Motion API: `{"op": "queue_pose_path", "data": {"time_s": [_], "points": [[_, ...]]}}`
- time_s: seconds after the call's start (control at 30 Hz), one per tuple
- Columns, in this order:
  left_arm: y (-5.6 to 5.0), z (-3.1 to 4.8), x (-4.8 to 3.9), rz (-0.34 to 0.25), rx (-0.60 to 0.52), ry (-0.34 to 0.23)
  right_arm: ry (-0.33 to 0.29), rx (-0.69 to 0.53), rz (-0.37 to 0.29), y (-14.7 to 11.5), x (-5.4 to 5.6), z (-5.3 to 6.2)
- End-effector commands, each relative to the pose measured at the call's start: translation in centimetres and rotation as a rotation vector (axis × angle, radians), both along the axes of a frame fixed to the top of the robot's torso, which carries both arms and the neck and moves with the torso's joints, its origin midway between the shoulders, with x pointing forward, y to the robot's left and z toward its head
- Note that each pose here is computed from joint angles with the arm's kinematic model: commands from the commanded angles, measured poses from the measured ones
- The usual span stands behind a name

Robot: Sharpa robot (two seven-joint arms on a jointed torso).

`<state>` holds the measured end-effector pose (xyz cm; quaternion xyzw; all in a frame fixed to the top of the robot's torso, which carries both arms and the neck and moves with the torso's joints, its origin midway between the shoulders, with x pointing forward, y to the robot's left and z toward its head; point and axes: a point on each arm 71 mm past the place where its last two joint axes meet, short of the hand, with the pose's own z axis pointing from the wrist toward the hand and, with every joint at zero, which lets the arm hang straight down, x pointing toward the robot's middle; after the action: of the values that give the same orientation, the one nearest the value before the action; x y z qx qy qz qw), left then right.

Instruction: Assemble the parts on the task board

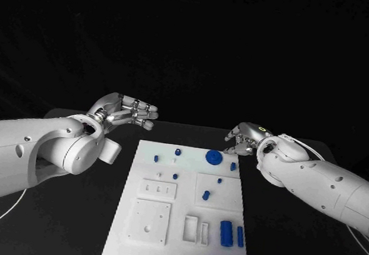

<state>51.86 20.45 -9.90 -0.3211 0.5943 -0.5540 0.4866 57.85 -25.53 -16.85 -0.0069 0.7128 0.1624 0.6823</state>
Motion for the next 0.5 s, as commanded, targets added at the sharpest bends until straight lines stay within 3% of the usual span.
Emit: {"op": "queue_pose_path", "data": {"time_s": [0.03,0.23,0.5], "points": [[-0.2,0.15,-0.02,-0.023,-0.003,-0.008,0.076,0.01,0.047,0.7,-0.1,-0.7],[-0.2,0.09,0.05,-0.021,-0.001,-0.007,0.102,0.029,0.063,1.6,-0.1,-1.6],[-0.3,0.09,0.05,-0.023,0.001,-0.007,0.093,0.038,0.065,2.2,0.1,-1.8]]}}
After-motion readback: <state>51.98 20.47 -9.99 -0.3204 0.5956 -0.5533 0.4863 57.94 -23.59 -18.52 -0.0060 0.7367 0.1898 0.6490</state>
